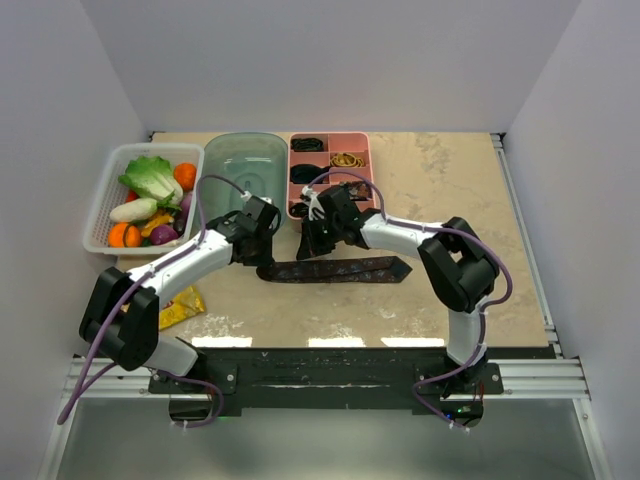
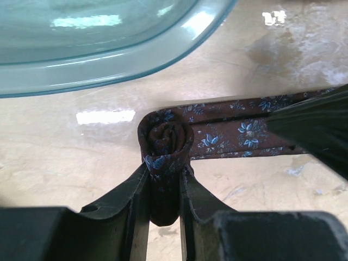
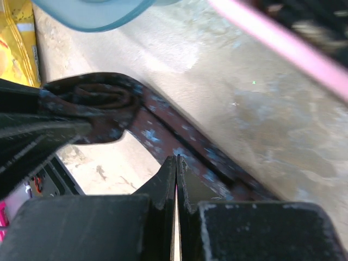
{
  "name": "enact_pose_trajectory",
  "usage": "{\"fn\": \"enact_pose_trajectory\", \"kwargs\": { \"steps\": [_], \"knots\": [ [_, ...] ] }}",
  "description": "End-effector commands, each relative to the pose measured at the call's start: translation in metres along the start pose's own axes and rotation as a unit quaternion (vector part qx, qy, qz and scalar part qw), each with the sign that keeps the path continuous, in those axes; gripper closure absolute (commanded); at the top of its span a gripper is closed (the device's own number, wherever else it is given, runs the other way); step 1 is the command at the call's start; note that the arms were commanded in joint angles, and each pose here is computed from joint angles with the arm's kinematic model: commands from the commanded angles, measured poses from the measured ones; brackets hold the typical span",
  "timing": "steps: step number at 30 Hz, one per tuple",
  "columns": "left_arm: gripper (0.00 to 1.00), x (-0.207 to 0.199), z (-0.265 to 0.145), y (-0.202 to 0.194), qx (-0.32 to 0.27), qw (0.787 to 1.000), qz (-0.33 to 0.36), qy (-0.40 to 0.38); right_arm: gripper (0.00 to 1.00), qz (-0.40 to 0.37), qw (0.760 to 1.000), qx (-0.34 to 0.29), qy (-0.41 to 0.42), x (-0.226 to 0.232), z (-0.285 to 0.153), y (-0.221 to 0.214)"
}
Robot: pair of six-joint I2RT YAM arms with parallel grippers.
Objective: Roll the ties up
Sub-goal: Roll the tie at the center of the board.
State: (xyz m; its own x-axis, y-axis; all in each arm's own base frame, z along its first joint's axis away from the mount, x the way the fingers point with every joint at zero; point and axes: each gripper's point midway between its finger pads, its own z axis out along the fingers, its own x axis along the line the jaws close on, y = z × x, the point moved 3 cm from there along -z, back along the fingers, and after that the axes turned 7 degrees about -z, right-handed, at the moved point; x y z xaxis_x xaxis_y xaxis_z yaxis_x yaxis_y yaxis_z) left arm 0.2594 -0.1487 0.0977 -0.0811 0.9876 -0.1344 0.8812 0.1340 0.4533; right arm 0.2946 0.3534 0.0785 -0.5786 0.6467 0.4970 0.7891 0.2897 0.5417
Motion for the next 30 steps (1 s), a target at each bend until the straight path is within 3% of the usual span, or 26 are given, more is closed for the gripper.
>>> {"fn": "enact_pose_trajectory", "kwargs": {
  "steps": [1,30],
  "knots": [
    [1.00,0.006,-0.015,0.020,-0.035,0.999,0.013,0.028,1.00,-0.016,1.000,-0.026,-0.002,-0.001,-0.016,0.013],
    [1.00,0.006,-0.004,0.004,0.003,0.987,0.064,0.145,1.00,-0.008,1.000,-0.024,-0.013,-0.013,-0.020,0.008]
  ]
}}
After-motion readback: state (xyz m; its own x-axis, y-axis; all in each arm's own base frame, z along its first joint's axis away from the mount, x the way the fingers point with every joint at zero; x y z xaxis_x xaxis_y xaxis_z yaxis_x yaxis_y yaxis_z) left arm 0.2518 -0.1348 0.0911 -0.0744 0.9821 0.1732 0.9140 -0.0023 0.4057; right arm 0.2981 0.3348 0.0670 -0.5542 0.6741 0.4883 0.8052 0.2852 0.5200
